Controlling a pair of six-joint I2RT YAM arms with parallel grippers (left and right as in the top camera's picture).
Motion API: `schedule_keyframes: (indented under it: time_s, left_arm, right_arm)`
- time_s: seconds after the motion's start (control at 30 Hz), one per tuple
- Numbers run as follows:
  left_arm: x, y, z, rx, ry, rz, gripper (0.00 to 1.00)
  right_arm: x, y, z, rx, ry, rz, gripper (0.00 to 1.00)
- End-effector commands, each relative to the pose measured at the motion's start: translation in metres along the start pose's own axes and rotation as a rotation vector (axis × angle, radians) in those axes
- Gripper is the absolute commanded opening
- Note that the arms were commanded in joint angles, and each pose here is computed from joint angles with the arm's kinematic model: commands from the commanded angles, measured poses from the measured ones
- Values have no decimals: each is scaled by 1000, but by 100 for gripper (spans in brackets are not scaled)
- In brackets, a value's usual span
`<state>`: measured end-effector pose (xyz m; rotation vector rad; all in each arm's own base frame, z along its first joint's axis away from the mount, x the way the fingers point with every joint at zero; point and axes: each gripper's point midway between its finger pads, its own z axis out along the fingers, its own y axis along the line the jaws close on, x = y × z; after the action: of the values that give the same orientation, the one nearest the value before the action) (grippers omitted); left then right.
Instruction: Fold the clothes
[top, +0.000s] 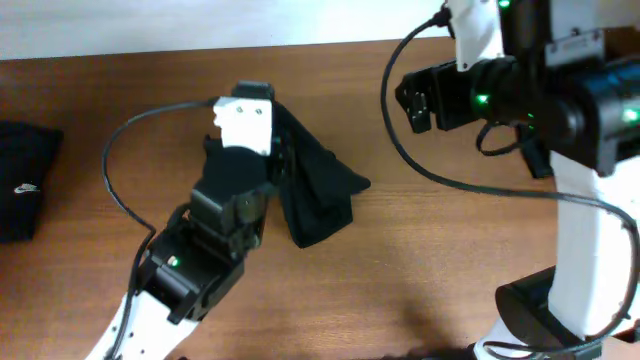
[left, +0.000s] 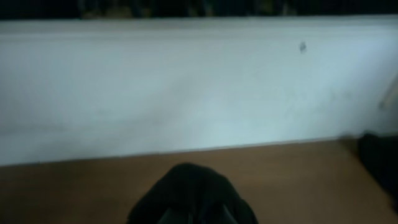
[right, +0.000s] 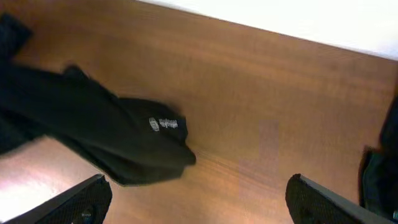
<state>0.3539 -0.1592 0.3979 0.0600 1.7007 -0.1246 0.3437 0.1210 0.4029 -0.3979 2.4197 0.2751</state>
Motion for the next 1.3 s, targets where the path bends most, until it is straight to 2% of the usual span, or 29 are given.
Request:
schedule_keyframes:
  time_s: [0.0,0.1,0.17,0.23,0.43,0.6,0.7,0.83,1.1,1.13,1.27]
  left_arm:
    - [-28,14,1,-41,-94,-52,0]
    - [-47,21,4,-56,-174,-97,1]
    - [-58,25,7,-66,-224,-124,0]
    - [-66,30,11,-80,-262,-143,0]
    - [-74,47,26,-129,-320,-168,0]
    - [-75,47,35,-136,-345,-180,0]
    - [-83,46,37,-132,-386,-199,1]
    - [-94,48,34,-129,-443,-227,0]
    - [-106,64,30,-160,-497,-246,0]
    - [-105,66,31,-164,-494,-244,1]
    - [-105,66,31,-164,-491,-242,1]
  right_arm:
    - [11,-3,17,5,74,3,94]
    - [24,-4,32,3,142,9,90]
    - [33,-4,42,0,190,10,78]
    - [43,-4,52,-2,239,14,70]
    - [63,8,74,-21,334,-9,68]
    - [62,37,94,-59,324,-55,59]
    - [65,49,108,-32,327,9,53]
    - [77,52,131,83,336,57,53]
    - [110,111,187,83,314,64,52]
    - [115,118,193,101,299,69,49]
    - [129,137,201,189,237,152,16]
